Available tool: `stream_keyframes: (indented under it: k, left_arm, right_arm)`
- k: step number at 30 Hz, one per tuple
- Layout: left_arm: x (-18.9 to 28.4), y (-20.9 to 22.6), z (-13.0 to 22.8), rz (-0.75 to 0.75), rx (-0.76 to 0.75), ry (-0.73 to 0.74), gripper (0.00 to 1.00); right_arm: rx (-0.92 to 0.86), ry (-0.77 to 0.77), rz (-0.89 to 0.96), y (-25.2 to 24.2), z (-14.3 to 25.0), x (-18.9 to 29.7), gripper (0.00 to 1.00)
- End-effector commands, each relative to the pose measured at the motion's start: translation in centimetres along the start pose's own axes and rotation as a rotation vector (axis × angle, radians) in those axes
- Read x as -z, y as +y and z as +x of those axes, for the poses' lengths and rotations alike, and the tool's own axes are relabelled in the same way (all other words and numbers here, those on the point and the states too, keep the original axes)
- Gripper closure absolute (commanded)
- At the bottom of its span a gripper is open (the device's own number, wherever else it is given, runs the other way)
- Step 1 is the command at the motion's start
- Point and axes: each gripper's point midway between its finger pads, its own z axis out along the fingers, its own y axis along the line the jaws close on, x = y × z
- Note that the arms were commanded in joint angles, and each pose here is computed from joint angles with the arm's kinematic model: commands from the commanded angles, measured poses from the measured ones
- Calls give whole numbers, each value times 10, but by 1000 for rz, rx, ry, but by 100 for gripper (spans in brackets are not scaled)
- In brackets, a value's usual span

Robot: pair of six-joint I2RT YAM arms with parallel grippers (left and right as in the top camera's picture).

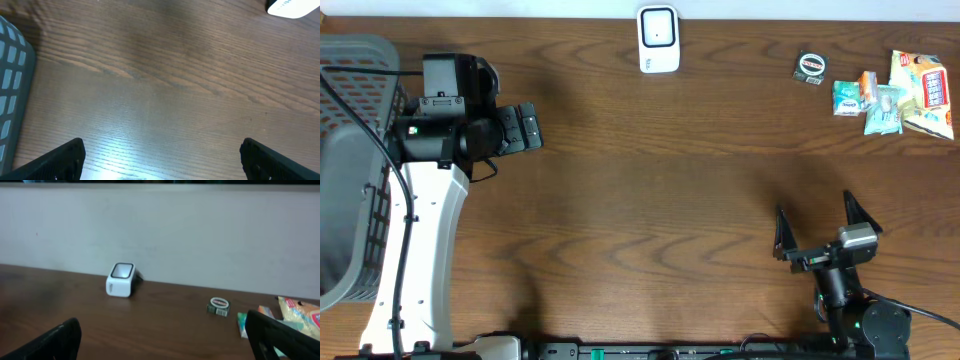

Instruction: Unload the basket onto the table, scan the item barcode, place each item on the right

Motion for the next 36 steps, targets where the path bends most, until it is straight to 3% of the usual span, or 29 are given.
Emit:
stream_keyframes:
  k: [1,8,26,36]
  left_arm:
    - [1,3,0,-10,0,-1,2]
    - [1,3,0,-10,0,-1,2]
    - [1,3,0,-10,0,-1,2]
    - [1,3,0,-10,0,-1,2]
  right_arm:
    - [-3,-22,-7,2,7,-3,1]
    - [7,-78,-6,1,18,-9,1]
    - [0,-41,27,-5,39,-11,1]
    - [-36,144,29,-5,84,-9,1]
